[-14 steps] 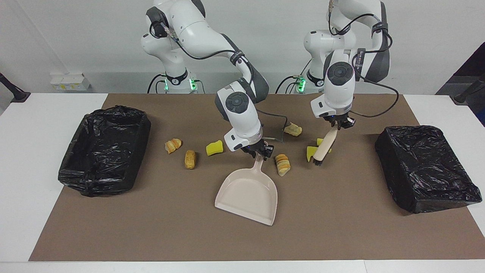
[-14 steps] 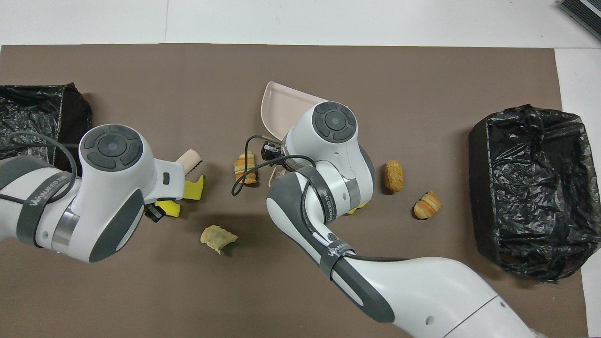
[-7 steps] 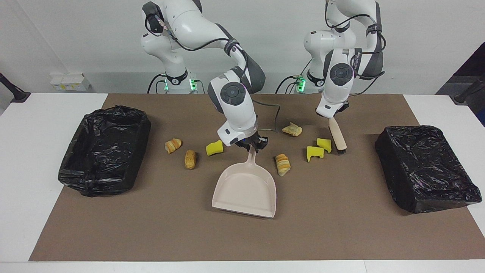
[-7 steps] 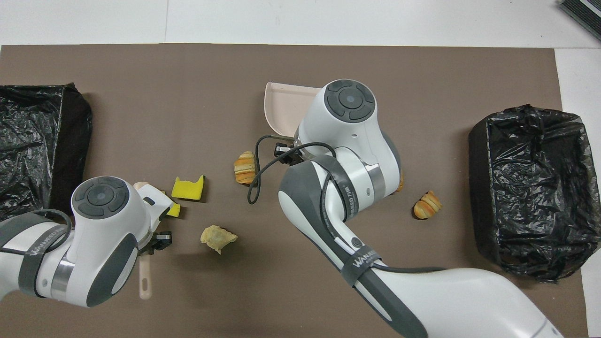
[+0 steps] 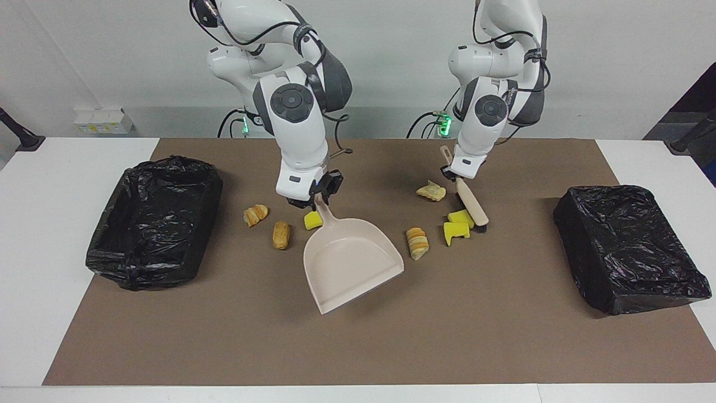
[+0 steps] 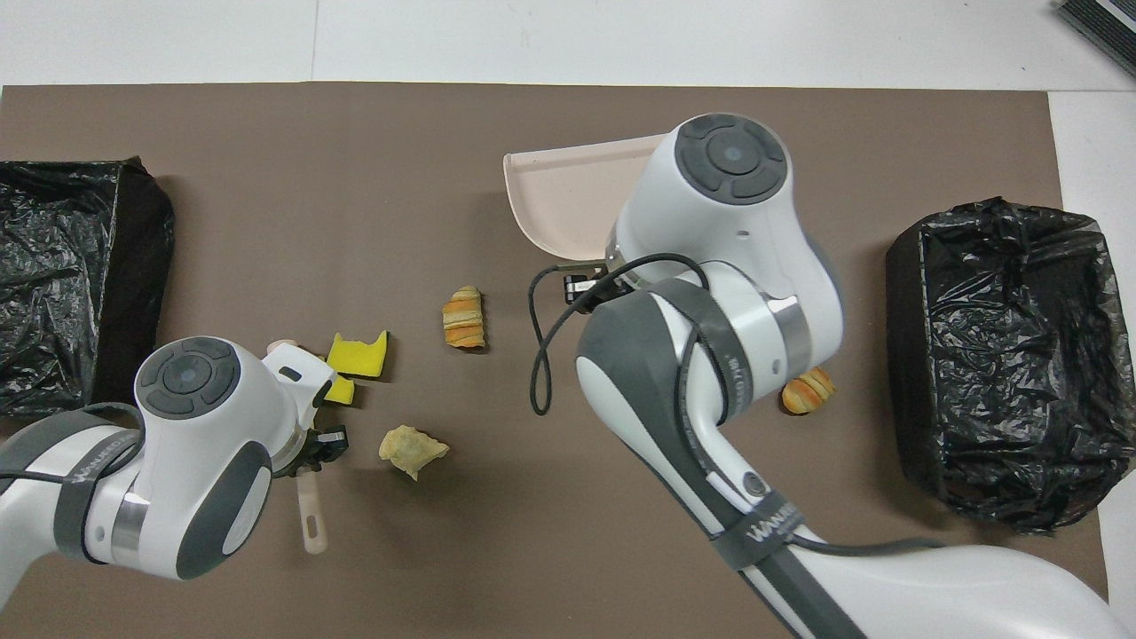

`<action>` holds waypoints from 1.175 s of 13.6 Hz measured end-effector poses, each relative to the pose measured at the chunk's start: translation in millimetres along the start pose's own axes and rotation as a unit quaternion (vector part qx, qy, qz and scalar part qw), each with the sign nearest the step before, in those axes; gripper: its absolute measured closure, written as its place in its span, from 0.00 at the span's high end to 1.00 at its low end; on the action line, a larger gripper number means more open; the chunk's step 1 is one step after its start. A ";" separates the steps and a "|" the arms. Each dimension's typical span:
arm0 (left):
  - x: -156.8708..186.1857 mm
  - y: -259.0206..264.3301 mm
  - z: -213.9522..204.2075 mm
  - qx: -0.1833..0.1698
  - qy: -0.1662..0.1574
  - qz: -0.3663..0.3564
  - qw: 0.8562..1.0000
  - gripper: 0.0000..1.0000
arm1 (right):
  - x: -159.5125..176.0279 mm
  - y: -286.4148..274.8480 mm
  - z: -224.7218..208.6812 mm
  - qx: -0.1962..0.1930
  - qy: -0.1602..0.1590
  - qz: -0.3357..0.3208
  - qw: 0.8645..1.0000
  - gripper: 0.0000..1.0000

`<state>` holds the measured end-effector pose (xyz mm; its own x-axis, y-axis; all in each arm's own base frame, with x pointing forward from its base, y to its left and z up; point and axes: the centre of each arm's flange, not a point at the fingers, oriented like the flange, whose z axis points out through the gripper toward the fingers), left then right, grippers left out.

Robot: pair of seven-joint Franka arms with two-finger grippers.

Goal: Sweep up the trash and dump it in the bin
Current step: 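Sweep sponge and bread pieces into the dustpan with the left gripper's brush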

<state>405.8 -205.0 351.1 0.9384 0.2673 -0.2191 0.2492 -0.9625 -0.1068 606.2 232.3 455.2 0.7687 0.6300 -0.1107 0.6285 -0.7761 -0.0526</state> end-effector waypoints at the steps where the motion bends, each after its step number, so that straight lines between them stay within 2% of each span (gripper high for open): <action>1: -8.8 11.2 0.6 -0.006 -0.002 -0.004 1.000 0.25 | -1.5 6.6 9.1 -0.009 -0.011 -0.048 0.999 0.31; 3: -21.8 30.1 -1.7 -0.020 0.002 -0.019 1.000 0.25 | 3.8 9.8 27.5 -0.020 -0.022 -0.134 0.991 0.31; 6: -22.7 38.6 -15.7 -0.027 0.002 -0.048 0.998 0.25 | 21.5 2.4 52.2 -0.029 -0.017 -0.253 0.967 0.31; 8: -20.6 32.5 -19.4 -0.015 -0.015 -0.059 0.998 0.25 | 34.0 -15.3 69.3 -0.032 -0.020 -0.289 0.957 0.31; 11: -28.0 18.4 -12.9 0.028 -0.061 -0.085 0.994 0.25 | 44.4 -35.5 84.0 -0.047 -0.029 -0.346 0.937 0.31; 14: -40.4 29.6 -12.6 0.034 -0.050 -0.142 0.988 0.25 | 44.7 -37.1 84.4 -0.045 -0.032 -0.392 0.918 0.31; 16: -40.6 39.2 -11.9 0.013 -0.035 -0.204 0.978 0.25 | 44.3 -35.8 84.5 -0.046 -0.036 -0.414 0.908 0.31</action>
<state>380.4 -254.2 367.4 0.7429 0.6328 -0.2183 0.5933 -0.7735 -0.2229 607.7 285.5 368.4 0.0198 0.9906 -0.1352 0.9976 -0.0286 -0.0637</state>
